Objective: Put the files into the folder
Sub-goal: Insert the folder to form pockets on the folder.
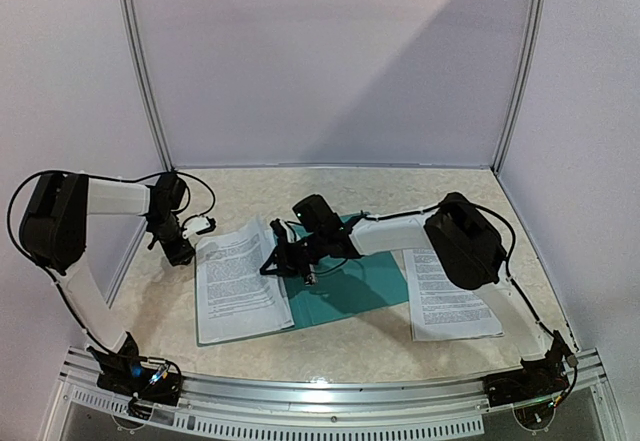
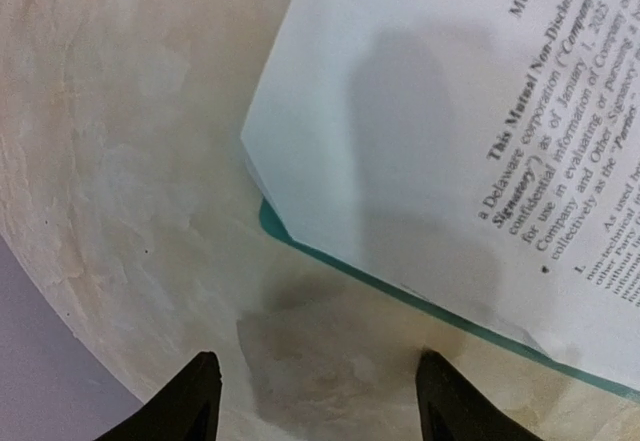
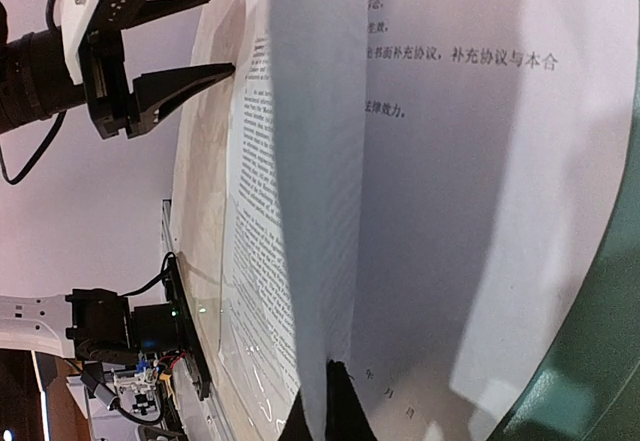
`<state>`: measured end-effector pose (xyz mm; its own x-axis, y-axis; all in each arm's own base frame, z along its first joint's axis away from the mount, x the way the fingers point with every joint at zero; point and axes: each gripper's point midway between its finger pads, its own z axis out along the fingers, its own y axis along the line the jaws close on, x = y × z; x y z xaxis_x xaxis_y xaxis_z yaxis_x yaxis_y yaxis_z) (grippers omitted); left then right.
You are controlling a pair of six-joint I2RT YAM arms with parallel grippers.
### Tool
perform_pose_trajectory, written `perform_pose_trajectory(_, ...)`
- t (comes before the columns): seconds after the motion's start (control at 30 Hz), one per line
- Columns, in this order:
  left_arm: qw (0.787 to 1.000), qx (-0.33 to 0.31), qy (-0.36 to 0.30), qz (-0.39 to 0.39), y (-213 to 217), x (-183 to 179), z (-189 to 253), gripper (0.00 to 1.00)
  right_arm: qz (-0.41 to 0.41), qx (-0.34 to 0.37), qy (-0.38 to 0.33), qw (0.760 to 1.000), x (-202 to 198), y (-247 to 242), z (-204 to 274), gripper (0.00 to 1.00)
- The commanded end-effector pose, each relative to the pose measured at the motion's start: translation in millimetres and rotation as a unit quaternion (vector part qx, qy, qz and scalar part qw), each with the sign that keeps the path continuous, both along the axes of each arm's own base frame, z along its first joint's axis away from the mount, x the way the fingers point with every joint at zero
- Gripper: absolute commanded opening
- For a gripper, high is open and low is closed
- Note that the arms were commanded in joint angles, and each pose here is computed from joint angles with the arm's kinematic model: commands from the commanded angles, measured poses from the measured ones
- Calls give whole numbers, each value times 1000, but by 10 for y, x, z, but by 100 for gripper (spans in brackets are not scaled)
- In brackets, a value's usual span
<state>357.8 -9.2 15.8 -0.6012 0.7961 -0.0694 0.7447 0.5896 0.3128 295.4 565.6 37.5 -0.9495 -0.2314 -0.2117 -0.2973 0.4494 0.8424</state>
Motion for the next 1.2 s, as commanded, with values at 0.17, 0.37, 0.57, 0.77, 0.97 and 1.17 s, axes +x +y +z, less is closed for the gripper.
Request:
perform_pose_trajectory(0.17, 1000, 5, 20, 22, 94, -29, -191, 68, -2, -18, 3, 1000, 41, -4, -121, 1)
perform_pose_trajectory(0.37, 1000, 9, 19, 22, 105, -28, -180, 68, -9, -33, -11, 999, 75, -48, -43, 6)
perform_pose_trajectory(0.57, 1000, 9, 19, 22, 108, -27, -182, 68, -9, -35, -24, 999, 69, -78, 124, 12)
perform_pose_trajectory(0.77, 999, 4, 21, 24, 93, -31, -193, 68, 4, -29, -22, 999, -23, -75, 175, 0)
perform_pose_trajectory(0.97, 999, 1, 23, 24, 80, -28, -199, 68, 27, -18, -10, 999, -166, -52, 180, 0)
perform_pose_trajectory(1.17, 999, -2, 25, 25, 71, -37, -202, 68, 35, -4, -13, 999, -215, -35, 323, 0)
